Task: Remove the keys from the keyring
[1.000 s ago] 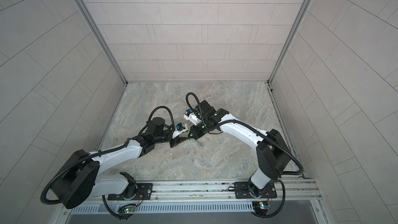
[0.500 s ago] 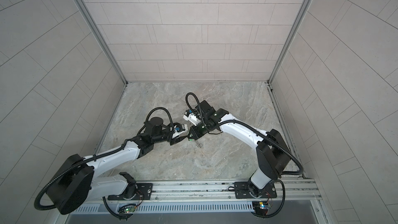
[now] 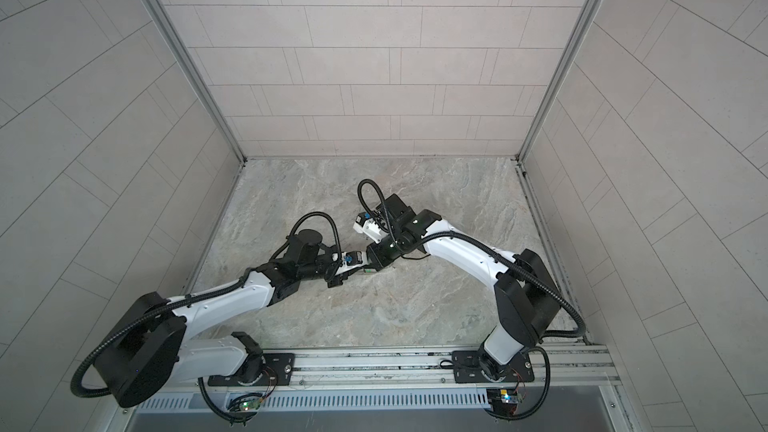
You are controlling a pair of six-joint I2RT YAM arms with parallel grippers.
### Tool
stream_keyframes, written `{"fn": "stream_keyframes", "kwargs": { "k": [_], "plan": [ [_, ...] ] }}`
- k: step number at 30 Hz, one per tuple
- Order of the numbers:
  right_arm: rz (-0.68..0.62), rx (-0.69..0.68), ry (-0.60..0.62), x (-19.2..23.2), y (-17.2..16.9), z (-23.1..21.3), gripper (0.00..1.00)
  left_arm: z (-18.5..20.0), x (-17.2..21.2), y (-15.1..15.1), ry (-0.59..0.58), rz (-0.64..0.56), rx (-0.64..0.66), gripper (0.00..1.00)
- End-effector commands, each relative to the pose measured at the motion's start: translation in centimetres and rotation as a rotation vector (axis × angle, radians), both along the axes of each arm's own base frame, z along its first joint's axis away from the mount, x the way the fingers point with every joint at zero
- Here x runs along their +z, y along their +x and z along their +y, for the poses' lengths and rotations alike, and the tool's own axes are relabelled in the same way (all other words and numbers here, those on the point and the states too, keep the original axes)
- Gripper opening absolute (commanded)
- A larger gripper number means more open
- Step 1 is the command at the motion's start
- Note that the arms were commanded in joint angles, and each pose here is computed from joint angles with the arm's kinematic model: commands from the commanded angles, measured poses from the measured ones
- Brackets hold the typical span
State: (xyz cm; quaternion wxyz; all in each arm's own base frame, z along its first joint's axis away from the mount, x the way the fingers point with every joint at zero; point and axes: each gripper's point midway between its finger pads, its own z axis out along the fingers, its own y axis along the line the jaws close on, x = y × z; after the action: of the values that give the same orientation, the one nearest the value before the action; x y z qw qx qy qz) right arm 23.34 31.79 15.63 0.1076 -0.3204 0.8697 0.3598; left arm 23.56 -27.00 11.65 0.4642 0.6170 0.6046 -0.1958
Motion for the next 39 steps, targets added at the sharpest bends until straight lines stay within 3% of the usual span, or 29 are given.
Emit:
{"fn": "stream_keyframes", "kwargs": {
  "k": [1,8,28,39],
  "plan": [
    [-0.012,0.002,0.0,0.5,-0.6,-0.4,0.0,-0.1,0.6,0.3,-0.005,-0.01,0.011,0.16],
    [0.003,-0.035,-0.021,-0.2,-0.5,-1.4,0.0,0.1,0.9,0.5,-0.036,0.024,0.062,0.0],
    [0.009,-0.051,-0.019,-1.2,-0.6,-2.0,0.0,0.1,1.7,0.8,-0.138,0.091,0.144,0.0],
    [-0.031,-0.069,-0.039,-2.3,0.1,-2.0,0.13,-0.2,2.3,1.0,-0.201,0.128,0.172,0.0]
  ]
}}
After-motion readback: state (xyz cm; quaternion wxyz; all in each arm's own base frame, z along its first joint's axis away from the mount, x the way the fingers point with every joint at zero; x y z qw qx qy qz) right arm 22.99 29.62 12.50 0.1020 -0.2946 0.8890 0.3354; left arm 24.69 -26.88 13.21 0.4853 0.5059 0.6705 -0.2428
